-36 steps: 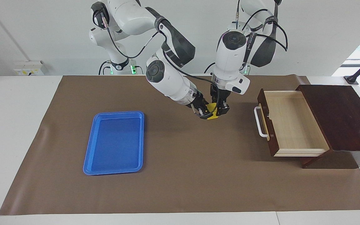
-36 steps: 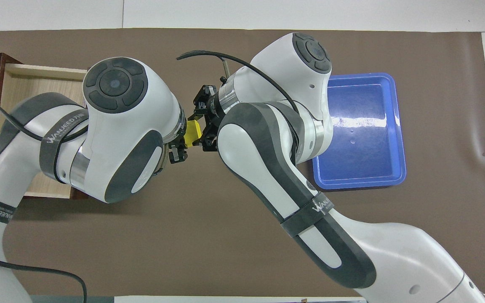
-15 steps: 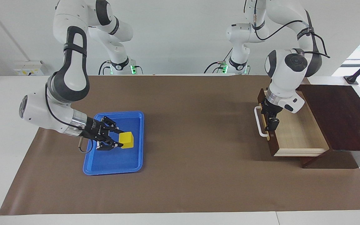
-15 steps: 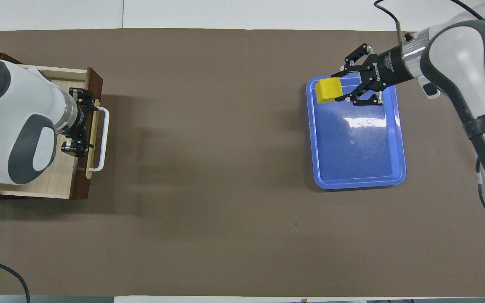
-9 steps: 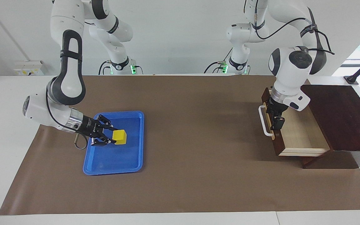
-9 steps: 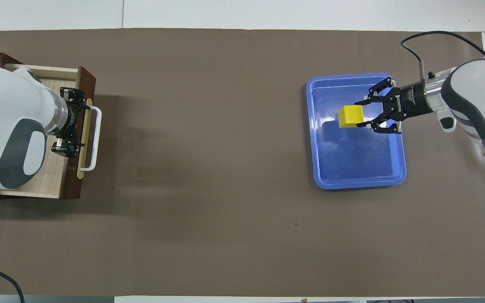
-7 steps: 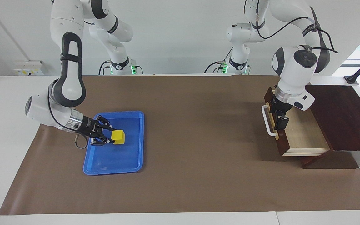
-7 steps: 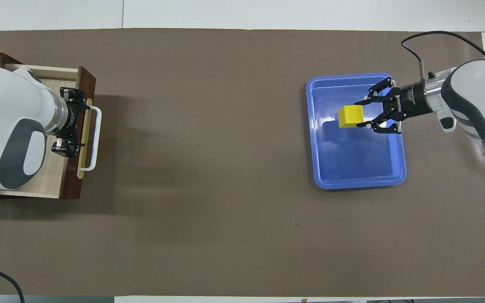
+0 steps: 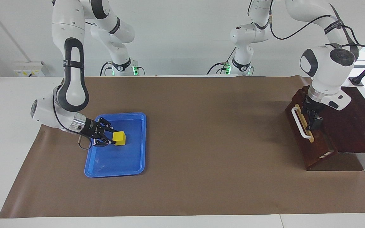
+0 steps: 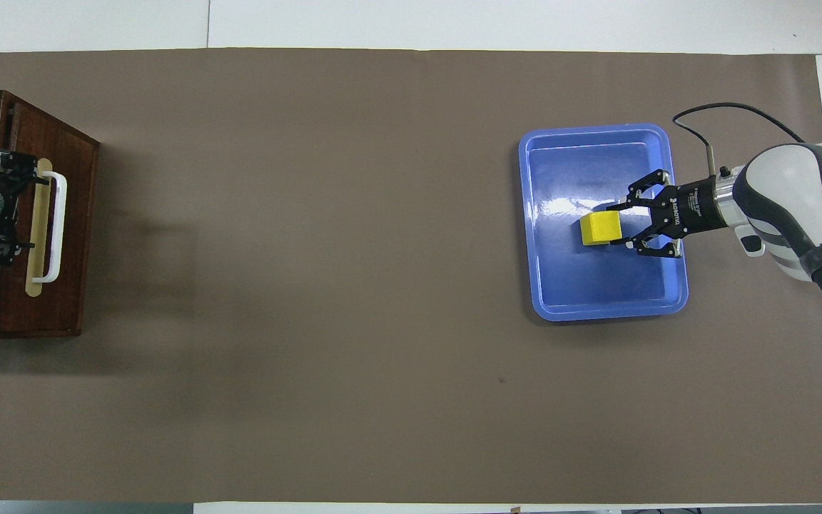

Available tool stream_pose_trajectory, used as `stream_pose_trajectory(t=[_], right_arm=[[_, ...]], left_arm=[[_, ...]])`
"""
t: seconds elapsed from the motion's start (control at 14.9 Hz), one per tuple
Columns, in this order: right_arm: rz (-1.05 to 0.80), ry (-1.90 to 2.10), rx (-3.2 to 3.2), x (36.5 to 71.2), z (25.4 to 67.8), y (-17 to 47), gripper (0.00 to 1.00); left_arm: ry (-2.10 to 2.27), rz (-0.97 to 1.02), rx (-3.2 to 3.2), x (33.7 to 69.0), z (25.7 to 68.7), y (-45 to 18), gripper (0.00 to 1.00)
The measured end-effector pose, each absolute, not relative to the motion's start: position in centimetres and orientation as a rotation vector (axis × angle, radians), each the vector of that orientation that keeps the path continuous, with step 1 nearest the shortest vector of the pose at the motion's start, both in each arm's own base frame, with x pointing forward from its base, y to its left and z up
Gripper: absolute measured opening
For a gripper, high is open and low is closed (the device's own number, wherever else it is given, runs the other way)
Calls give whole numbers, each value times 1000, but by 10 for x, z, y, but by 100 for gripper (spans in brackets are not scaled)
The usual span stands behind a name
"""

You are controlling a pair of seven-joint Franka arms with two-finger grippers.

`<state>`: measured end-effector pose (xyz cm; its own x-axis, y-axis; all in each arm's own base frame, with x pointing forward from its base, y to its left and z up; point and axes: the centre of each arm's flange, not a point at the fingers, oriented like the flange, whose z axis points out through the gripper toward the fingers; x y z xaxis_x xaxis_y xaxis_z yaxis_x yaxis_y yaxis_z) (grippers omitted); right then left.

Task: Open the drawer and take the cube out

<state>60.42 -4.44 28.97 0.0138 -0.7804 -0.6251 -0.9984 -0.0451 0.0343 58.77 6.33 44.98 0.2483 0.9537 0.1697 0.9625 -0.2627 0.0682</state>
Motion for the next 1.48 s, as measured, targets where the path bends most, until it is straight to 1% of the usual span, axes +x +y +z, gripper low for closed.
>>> stream_pose_trajectory(t=[0.07, 0.13, 0.2, 0.34, 0.4, 0.54, 0.67, 0.81, 0.94, 1.14, 1.28, 1.48], right_arm=[[693, 1805, -1887, 603, 289, -44, 56], [695, 1797, -1894, 601, 288, -44, 61], [695, 1791, -1898, 601, 287, -44, 72], [695, 1787, -1902, 600, 286, -44, 92], [694, 1786, -1903, 600, 287, -44, 100], [691, 1776, -1904, 601, 294, -44, 100], [694, 1756, -1918, 604, 321, -44, 100], [607, 1732, -2031, 605, 373, -47, 100], [511, 1695, -2160, 597, 425, -47, 100], [402, 1617, -2357, 582, 492, -49, 100], [316, 1504, -2519, 574, 529, -48, 100], [184, 1230, -2762, 555, 575, -40, 100]], left_arm=[[-1877, -270, -2442, 587, 449, 70, 100], [-1880, -267, -2443, 587, 449, 71, 100], [-1878, -267, -2444, 587, 449, 71, 100], [-1878, -267, -2444, 587, 449, 71, 100], [-1876, -266, -2444, 587, 449, 70, 100], [-1844, -256, -2455, 587, 453, 68, 100], [-1738, -214, -2505, 586, 469, 62, 100], [-1591, -143, -2606, 581, 498, 46, 100], [-1423, -76, -2739, 572, 525, 26, 100], [-995, 9, -2916, 550, 554, -10, 100], [-726, 73, -2980, 535, 564, -22, 100], [-427, 159, -3031, 527, 562, -30, 100]])
